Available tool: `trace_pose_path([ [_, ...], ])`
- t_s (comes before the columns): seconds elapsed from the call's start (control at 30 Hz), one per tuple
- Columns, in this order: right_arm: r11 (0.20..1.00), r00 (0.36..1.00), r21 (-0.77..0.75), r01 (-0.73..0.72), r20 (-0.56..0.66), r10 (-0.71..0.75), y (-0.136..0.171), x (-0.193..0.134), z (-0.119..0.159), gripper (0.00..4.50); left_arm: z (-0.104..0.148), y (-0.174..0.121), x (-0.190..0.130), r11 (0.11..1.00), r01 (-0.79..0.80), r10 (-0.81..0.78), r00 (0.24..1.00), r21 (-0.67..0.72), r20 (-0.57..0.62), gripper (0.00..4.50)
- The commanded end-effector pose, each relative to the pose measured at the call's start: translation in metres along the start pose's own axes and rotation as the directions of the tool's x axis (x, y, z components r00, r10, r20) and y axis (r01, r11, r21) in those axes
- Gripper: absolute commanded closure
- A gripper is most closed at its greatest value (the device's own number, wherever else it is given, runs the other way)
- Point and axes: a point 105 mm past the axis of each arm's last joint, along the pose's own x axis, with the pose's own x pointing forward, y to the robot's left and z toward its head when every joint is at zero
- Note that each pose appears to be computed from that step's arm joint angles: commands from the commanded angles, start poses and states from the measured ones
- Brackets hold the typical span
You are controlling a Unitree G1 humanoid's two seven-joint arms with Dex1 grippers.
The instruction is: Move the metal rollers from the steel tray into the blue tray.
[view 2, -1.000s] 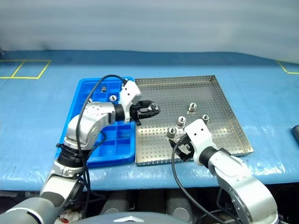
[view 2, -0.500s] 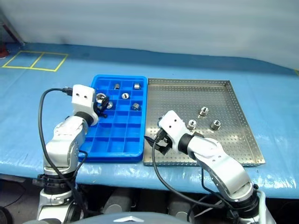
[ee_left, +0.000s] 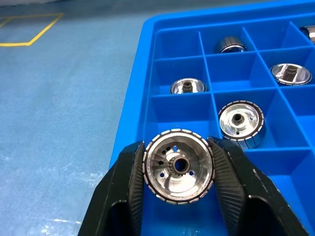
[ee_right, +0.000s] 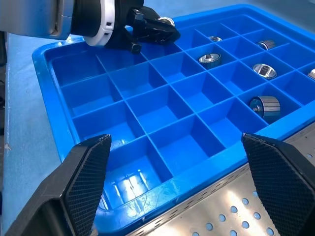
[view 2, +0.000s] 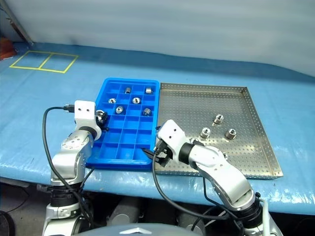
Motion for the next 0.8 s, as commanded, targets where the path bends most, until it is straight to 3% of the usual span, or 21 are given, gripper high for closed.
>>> trace_pose_path([
  [0.03,0.999,0.999,-0.026,0.029,0.036,-0.029,-0.002,-0.005,0.008,0.00,0.004,-0.002,0.000,1.000,0.016,-0.017,1.000,-0.022,-0.004,2.47],
  [0.27,0.994,0.994,-0.032,0.103,0.022,-0.103,-0.010,-0.020,0.006,0.00,0.061,-0.031,-0.006,0.979,0.205,-0.199,0.962,-0.013,0.187,0.13],
  [0.4,0.982,0.983,-0.028,0.185,0.008,-0.185,-0.019,-0.037,0.003,0.00,0.094,-0.064,-0.011,0.919,0.392,-0.384,0.880,0.027,0.280,0.03],
  [0.57,0.959,0.959,-0.011,0.282,-0.018,-0.282,-0.027,-0.057,-0.003,0.00,0.111,-0.120,-0.023,0.741,0.663,-0.663,0.695,0.108,0.280,0.03],
  [0.7,0.927,0.926,0.002,0.374,-0.050,-0.374,-0.033,-0.073,-0.010,0.00,0.105,-0.166,-0.033,0.550,0.815,-0.834,0.525,0.181,0.169,0.03],
  [0.8,0.901,0.899,0.017,0.434,-0.081,-0.431,-0.033,-0.084,-0.017,0.00,0.086,-0.193,-0.039,0.428,0.873,-0.902,0.430,0.234,0.046,0.03],
])
